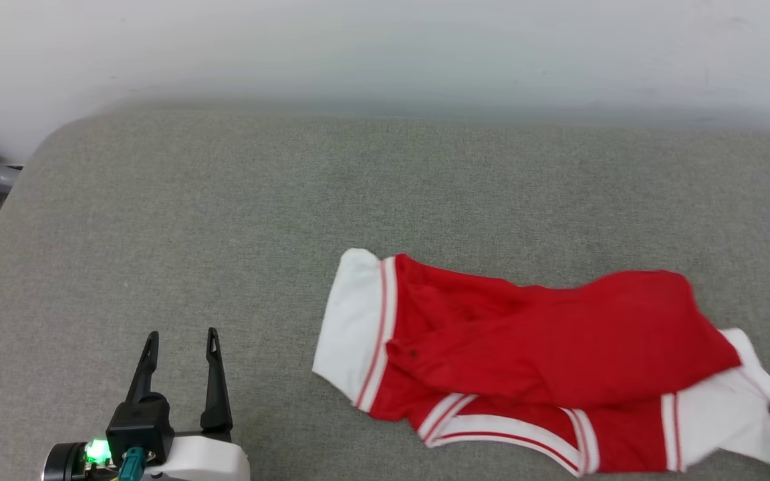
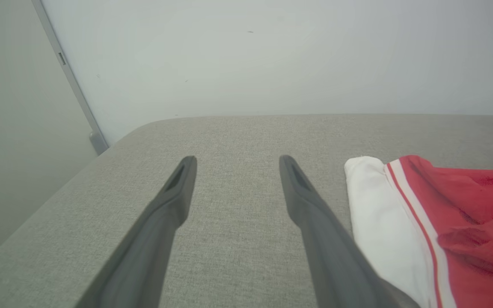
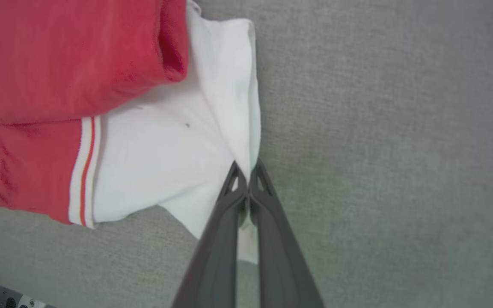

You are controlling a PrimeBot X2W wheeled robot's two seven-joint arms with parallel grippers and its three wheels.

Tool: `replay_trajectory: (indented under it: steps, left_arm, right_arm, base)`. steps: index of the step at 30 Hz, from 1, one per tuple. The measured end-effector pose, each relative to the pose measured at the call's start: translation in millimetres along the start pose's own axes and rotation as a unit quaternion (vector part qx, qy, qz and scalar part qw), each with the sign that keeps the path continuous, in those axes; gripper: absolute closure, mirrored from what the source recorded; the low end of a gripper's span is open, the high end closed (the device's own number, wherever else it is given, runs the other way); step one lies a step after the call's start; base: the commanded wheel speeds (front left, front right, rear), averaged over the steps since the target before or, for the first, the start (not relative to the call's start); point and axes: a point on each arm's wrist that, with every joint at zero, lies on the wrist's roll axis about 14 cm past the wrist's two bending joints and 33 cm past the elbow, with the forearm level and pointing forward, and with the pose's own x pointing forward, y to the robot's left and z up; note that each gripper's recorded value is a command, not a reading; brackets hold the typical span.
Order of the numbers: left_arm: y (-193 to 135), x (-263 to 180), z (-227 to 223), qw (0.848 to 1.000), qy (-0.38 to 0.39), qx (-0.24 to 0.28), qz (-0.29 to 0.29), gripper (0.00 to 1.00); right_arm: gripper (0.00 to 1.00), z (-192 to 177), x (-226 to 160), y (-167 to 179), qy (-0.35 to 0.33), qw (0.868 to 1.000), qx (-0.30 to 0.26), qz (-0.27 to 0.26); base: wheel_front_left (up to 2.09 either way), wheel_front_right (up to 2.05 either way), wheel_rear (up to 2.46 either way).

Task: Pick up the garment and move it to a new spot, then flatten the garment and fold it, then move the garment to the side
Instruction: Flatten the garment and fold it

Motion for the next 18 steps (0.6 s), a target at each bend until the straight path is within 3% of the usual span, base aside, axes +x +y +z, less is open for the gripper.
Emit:
replay_trajectory:
  steps: [4,7,11,12,13,14,18]
  left_arm:
    - [0,-1,-3,1.000,0.005,0.001,-0.001,0.00]
    - [1,-2,-4,1.000,0.007,0.002,-0.001,0.00]
    - [2,-2,-4,1.000,0.007,0.004,0.000,0.00]
    - [2,-2,-4,1.000,0.006,0.003,0.000,0.00]
    - [2,-1,-4,1.000,0.006,0.004,0.000,0.00]
    - [2,-1,-3,1.000,0.005,0.004,-0.001,0.00]
    - [0,-1,1,1.000,-0.003,0.005,-0.010,0.00]
  right_arm:
    - [1.00,-37,-2,-29,0.043,0.997,0.041,-0.044]
    - [1.00,-57,-5,-44,0.066,0.995,0.039,-0.071]
    - [1.00,-62,-2,-39,0.059,0.993,0.072,-0.068]
    - [0.85,-62,-2,-39,0.053,0.993,0.074,-0.069]
    - [0.13,-60,-2,-39,0.045,0.994,0.076,-0.070]
    - [0.00,-58,-3,-39,0.033,0.994,0.077,-0.073]
    - [0.00,-31,-8,-47,-0.038,0.994,0.054,-0.089]
  base:
    - [0.00,0.00,0.00]
    - [0.00,0.00,0.00]
    - [0.00,0.00,0.00]
    - [0.00,0.00,0.00]
    - [0.00,0.00,0.00]
    - [0.00,0.00,0.00]
    - [0.00,0.00,0.00]
